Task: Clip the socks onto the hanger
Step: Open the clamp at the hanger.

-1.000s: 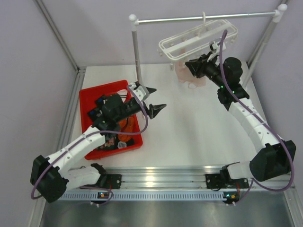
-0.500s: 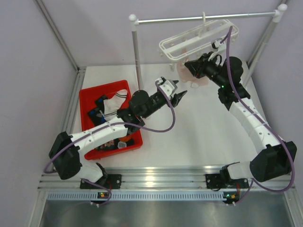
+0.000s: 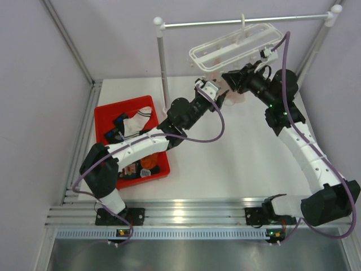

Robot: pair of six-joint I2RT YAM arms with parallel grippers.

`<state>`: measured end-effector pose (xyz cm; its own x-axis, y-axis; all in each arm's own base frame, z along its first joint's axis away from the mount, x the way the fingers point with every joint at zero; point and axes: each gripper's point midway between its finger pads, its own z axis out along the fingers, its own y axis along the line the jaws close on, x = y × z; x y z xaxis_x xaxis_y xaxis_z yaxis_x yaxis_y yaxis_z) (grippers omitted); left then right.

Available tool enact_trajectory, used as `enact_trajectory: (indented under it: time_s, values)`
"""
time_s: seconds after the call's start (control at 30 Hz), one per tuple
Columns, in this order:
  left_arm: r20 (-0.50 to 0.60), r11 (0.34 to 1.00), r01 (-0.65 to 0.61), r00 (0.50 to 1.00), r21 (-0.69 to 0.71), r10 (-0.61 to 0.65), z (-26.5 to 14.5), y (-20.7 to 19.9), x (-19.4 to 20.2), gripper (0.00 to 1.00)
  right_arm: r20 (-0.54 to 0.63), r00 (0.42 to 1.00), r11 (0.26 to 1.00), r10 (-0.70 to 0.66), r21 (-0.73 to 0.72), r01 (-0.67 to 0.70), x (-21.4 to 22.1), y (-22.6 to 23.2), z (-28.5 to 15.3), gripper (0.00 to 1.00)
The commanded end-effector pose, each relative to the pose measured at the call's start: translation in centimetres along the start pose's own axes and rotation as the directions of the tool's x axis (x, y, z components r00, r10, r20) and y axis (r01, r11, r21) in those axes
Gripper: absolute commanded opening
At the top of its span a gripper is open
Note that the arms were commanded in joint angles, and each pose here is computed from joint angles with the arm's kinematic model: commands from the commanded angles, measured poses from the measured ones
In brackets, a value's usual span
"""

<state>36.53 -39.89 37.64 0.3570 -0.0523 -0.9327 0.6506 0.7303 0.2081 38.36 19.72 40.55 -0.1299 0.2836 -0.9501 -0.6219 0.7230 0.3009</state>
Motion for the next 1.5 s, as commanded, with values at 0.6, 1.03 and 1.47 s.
enact_trajectory:
  time_s: [0.6,1.03,1.47]
  values:
    - [0.152,0.992,0.017,0.988,-0.122,0.002,5.8,4.4,-1.4,0.56,0.086,0.995,0.998,-0.054,-0.035,0.058,-5.4,-1.3,-4.0,0.56]
    - [0.165,0.999,0.020,0.986,-0.030,-0.015,4.3,3.0,-2.5,0.24,0.032,0.994,0.953,-0.105,-0.284,0.110,-3.7,-0.1,-3.0,0.63]
    - [0.175,0.999,0.024,0.984,0.027,-0.029,3.4,2.0,-3.1,0.19,-0.031,0.998,0.937,0.053,-0.344,-0.061,-3.5,0.0,-0.7,0.78]
